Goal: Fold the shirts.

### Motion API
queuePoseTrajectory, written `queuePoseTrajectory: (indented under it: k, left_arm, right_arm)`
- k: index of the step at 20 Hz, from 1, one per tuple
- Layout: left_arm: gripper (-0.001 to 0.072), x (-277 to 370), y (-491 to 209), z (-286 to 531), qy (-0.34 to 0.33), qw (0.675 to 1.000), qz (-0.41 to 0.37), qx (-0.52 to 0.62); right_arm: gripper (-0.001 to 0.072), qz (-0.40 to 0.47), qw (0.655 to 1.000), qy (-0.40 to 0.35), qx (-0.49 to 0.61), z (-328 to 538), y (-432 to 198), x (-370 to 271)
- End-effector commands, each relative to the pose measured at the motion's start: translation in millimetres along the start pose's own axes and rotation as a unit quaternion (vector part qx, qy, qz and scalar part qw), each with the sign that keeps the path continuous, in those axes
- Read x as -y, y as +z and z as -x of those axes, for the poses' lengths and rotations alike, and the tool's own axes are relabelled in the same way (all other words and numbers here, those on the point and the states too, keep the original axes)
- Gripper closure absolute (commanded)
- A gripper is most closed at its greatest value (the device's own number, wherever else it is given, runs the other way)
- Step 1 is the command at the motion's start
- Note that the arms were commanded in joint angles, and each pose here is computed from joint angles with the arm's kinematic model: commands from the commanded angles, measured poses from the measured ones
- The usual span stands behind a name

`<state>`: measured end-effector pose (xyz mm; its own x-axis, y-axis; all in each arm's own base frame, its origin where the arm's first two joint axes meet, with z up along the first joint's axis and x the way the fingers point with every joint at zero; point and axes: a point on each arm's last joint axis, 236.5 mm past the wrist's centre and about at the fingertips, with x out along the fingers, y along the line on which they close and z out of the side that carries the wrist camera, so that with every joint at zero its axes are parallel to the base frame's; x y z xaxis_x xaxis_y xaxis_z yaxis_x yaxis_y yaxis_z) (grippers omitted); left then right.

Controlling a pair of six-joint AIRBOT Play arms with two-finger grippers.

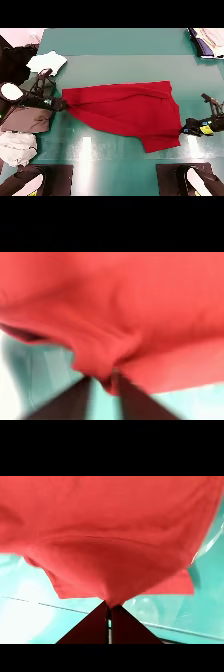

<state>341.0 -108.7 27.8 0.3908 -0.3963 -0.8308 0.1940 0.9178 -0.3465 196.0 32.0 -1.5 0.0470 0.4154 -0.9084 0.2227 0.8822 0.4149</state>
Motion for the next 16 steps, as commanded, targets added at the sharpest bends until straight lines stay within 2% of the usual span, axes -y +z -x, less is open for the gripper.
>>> queuePoseTrajectory:
  k: [1,6,10,13,16]
  left_arm:
    - [0.0288,-16.6,32.0,-10.0,0.018,0.998,0.032,0.056]
    - [0.0288,-51.6,26.7,13.6,0.019,0.998,0.067,-0.004]
    - [0.0259,-39.1,-37.1,14.0,-0.03,0.99,0.07,-0.122]
    - [0.0259,-32.3,-49.4,-18.0,-0.07,0.991,0.072,-0.092]
    - [0.0259,-55.3,-63.8,-45.2,-0.039,0.995,0.062,-0.063]
  right_arm:
    - [0.0695,0.016,0.999,-0.001,-0.03,-16.3,1.2,-6.7]
    - [0.0695,0.017,0.999,-0.002,-0.037,-22.2,3.8,-6.3]
    - [0.0695,0.017,1.0,-0.003,-0.025,-22.6,9.7,-5.6]
    - [0.0695,0.017,1.0,-0.003,-0.024,-22.6,10.0,-5.8]
    - [0.0695,0.017,0.999,-0.003,-0.029,-22.5,7.9,-6.0]
